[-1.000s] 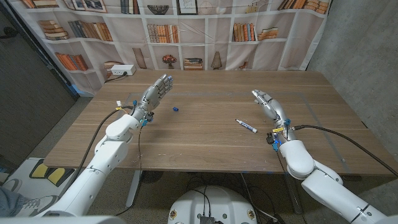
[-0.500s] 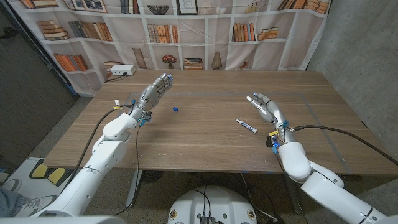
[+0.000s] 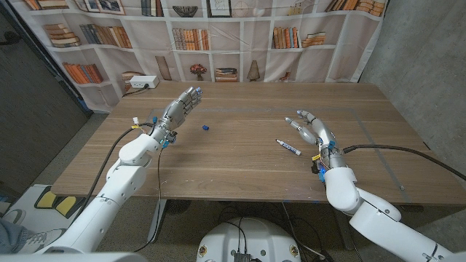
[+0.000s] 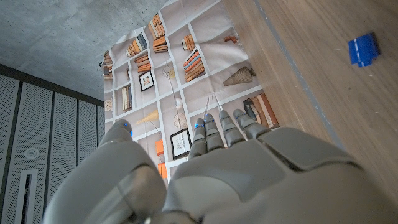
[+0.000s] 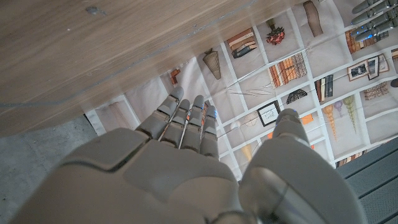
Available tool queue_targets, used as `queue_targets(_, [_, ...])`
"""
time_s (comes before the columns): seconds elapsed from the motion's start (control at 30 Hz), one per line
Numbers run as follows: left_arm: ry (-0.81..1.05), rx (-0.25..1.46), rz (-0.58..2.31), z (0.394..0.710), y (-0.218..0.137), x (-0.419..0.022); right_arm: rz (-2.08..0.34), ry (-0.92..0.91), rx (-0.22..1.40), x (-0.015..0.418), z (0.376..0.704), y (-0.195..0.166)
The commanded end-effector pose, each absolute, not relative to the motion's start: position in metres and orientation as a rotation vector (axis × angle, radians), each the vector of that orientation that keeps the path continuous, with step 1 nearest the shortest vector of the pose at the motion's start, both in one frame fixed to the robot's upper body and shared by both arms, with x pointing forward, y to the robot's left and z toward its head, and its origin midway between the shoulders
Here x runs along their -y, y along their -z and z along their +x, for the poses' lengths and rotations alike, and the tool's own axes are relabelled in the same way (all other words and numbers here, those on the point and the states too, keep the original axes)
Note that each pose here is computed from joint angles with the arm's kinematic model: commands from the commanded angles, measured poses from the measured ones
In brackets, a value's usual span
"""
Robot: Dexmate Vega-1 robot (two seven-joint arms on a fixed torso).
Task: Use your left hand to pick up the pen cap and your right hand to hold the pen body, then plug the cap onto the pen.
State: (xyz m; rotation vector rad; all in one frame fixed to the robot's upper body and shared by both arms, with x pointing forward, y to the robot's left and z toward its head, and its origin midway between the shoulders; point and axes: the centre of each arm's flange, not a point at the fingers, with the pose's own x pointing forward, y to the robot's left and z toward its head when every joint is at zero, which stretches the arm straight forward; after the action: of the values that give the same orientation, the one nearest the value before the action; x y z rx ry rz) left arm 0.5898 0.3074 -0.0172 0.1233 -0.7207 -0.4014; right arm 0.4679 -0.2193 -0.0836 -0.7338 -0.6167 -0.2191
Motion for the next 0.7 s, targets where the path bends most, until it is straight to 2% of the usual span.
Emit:
queue_targets(0.03, [0.416, 0.723, 0.125, 0.589, 0.018, -0.307, -0.849, 0.261, 0.585, 0.210, 0.460, 0.083])
queue_targets(0.7, [0.421, 0.754, 0.129, 0.586, 0.013, -0.312, -0.995, 0.314, 0.517, 0.197, 0.467, 0.087])
